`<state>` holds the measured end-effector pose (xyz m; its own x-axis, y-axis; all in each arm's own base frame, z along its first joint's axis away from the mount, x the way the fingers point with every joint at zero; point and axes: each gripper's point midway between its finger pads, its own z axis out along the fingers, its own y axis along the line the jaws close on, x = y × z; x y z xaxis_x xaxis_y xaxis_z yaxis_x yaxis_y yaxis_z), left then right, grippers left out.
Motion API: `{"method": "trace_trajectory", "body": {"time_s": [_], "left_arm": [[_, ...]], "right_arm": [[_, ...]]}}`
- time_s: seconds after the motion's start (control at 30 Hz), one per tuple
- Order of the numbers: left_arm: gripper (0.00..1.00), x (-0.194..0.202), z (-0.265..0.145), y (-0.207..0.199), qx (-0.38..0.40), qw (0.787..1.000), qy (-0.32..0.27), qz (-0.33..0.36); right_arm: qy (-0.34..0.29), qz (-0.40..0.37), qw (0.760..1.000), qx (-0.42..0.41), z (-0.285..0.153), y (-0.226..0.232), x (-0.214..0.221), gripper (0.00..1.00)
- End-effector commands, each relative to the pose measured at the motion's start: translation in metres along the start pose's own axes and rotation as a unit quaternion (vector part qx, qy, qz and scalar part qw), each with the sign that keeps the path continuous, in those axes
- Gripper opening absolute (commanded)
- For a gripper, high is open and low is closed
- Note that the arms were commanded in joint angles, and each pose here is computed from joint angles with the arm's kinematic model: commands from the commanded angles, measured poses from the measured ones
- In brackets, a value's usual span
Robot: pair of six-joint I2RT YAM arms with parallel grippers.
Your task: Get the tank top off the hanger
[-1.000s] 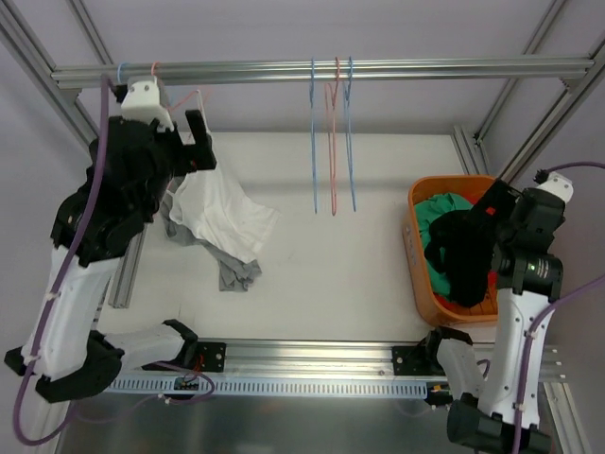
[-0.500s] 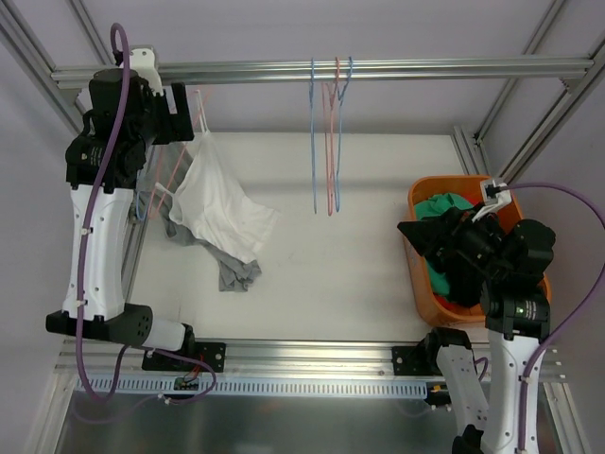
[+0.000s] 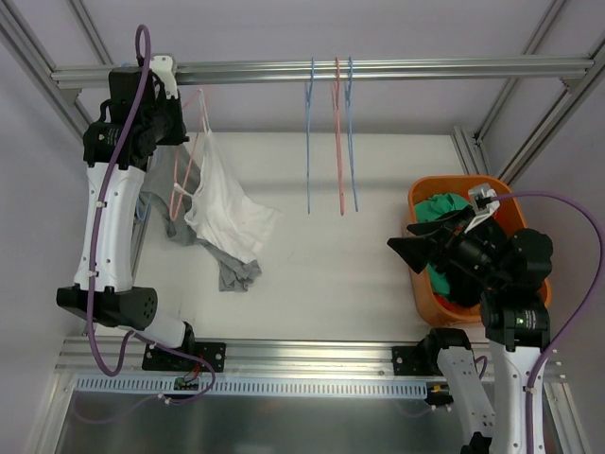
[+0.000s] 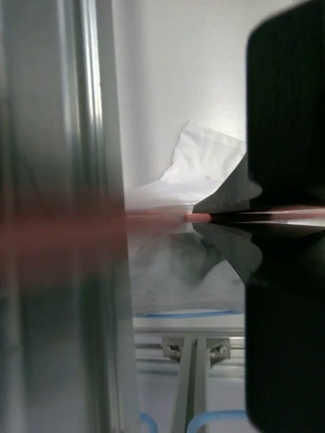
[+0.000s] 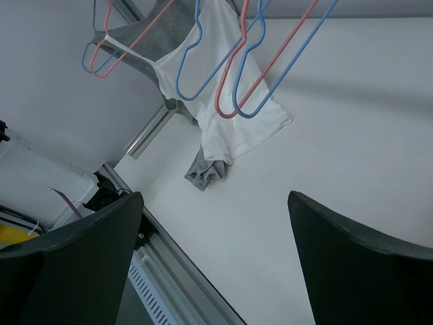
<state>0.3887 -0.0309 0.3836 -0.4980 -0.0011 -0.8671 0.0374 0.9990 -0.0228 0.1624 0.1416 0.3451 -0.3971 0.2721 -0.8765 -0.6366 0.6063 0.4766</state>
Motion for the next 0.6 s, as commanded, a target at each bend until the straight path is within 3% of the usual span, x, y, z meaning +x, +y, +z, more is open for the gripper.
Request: {"method": "trace_trajectory", "body": {"time_s": [0.0,0.33,0.57], "left_arm": [[0.00,-0.012,-0.016,-0.009,0.032,0.999,-0.023,-0.010],[0.00,-0.042,-0.058,-0.052,0.145,0.985,-0.073,-0.050],[0.00,-0.054,-0.085,-0.071,0.176,0.977,-0.111,-0.036]], "right_arm": [[-0.009,-0.009,1.000,-0.016,0.001,0.006,-0.005,0.93],[-0.005,-0.003,0.999,-0.032,0.006,0.009,-0.001,0.93],[-0.004,-0.001,0.999,-0.045,0.009,0.011,0.000,0.93]]}}
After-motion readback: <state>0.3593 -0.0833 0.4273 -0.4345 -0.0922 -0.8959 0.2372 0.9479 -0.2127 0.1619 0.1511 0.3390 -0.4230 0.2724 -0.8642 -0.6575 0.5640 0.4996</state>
